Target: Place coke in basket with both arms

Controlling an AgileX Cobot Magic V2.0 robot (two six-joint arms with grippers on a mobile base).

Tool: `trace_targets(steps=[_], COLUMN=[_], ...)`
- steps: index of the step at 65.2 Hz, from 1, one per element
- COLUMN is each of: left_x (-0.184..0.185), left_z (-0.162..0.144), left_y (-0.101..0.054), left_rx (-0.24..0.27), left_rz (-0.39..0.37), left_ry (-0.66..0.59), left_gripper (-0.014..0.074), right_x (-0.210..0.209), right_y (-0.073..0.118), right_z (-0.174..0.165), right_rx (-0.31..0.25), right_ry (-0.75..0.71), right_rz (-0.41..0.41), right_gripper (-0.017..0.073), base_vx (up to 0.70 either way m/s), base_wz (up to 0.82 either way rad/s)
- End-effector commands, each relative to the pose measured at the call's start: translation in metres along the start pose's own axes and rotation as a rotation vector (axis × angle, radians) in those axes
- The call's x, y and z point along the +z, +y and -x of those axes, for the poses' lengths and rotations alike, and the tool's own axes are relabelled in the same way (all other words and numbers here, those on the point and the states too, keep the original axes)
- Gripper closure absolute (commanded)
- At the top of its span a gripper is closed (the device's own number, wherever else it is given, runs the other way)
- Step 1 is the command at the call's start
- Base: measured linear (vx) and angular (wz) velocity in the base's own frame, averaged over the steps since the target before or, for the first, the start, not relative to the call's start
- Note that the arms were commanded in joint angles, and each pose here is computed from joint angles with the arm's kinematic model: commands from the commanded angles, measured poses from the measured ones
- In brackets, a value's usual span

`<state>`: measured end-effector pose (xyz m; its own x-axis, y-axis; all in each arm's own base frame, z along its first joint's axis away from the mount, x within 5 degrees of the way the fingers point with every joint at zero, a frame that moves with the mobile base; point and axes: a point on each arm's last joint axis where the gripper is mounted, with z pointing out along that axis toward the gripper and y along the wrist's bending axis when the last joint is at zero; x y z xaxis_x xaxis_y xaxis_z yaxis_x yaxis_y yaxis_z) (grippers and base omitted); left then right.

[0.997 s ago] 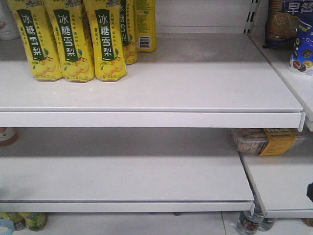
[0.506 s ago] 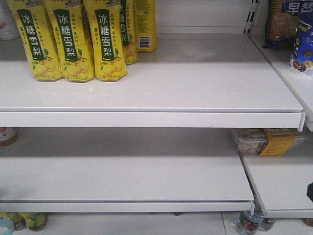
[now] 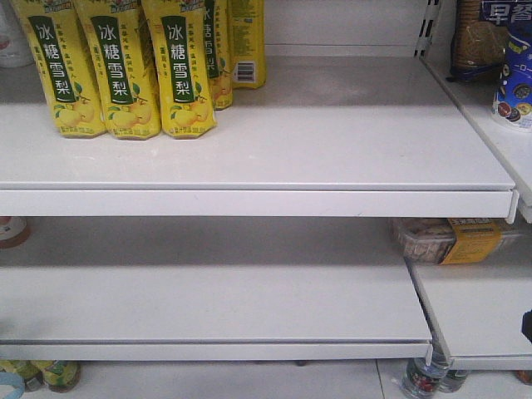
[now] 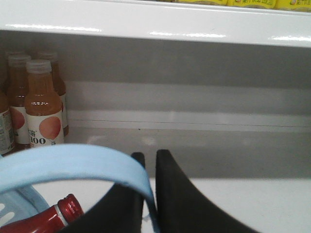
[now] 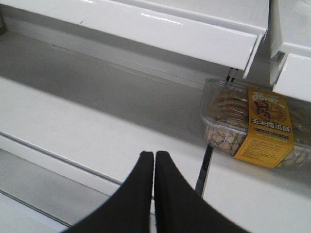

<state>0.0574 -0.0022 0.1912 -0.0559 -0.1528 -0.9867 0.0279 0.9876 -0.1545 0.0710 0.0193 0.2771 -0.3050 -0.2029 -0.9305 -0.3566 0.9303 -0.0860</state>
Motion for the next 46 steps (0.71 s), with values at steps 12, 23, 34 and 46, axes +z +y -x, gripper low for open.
trace_targets(steps=[12, 23, 34, 46], left_x=[-0.003, -0.003, -0.003, -0.003], left_z=[0.014, 0.014, 0.014, 0.014], left_y=[-0.002, -0.002, -0.002, -0.002], left_rx=[0.089, 0.089, 0.089, 0.089], left_rz=[-0.017, -0.017, -0.017, -0.017], left_ry=[-0.174, -0.174, -0.174, -0.174], left_gripper=[0.0600, 0.0600, 0.0600, 0.0600], right_x=[-0.003, 0.003, 0.011, 0.010], right_y=[0.006, 0.009, 0.009, 0.006], right_z=[0.009, -0.009, -0.048, -0.062], right_rx=[0.072, 0.097, 0.259, 0.356], right_ry=[-0.036, 0.022, 0.088, -0.067], right_rz=[0.074, 0.087, 0.037, -0.046], right_gripper=[0.0564, 0.0564, 0.0564, 0.0564], base_vx=[0.00, 0.00, 0.00, 0.00], base_wz=[0.00, 0.00, 0.00, 0.00])
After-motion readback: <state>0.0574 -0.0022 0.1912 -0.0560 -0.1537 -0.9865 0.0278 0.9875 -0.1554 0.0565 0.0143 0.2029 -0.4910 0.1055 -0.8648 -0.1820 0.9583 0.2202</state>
